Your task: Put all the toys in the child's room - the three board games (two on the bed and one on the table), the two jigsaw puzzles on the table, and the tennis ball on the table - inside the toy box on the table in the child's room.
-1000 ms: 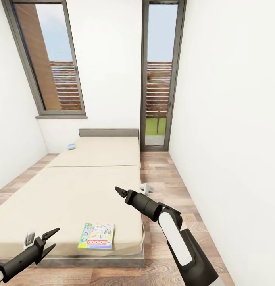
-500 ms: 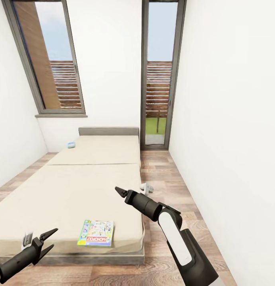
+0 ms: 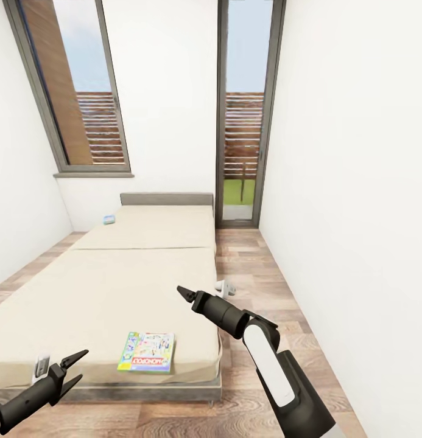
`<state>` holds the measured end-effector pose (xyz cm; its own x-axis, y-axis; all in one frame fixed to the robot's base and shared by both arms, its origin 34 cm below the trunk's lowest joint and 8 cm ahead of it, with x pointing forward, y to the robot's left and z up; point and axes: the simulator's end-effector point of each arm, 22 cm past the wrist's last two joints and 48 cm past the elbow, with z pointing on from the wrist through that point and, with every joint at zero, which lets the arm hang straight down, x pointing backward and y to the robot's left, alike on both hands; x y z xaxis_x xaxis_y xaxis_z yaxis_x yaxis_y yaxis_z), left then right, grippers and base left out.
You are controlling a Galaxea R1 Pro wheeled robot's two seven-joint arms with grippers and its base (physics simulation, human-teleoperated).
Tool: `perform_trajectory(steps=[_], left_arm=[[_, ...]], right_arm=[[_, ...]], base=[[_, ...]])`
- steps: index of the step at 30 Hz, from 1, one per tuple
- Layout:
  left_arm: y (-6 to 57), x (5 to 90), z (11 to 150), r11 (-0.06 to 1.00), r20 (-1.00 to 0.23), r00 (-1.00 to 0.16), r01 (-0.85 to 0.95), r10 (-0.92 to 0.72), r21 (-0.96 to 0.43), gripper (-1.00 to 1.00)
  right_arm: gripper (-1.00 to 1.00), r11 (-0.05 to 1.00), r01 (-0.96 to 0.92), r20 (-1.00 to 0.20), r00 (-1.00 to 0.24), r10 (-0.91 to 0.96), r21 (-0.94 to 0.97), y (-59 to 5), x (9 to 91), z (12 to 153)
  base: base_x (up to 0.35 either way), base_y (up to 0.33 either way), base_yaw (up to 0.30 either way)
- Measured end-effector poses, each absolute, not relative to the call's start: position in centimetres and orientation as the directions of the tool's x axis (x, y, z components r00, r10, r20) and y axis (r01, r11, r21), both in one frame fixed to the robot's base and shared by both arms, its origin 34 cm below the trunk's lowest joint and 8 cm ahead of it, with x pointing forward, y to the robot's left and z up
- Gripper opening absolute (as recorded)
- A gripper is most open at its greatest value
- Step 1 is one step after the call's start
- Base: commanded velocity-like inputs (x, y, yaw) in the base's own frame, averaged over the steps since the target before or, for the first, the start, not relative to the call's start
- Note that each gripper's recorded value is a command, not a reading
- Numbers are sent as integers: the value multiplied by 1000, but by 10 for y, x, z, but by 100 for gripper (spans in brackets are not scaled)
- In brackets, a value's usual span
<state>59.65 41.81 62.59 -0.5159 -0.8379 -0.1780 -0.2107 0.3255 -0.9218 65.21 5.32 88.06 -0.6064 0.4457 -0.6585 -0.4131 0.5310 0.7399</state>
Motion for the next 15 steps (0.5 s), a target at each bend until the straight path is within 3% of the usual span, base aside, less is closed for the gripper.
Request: perform_trajectory(steps=[15], left_arm=[[418, 592, 596, 324, -178, -515, -210, -839, -922, 100]], right_arm=[[100, 533, -411, -658, -607, 445, 739, 54, 648, 850]], base=[[0, 0, 0]])
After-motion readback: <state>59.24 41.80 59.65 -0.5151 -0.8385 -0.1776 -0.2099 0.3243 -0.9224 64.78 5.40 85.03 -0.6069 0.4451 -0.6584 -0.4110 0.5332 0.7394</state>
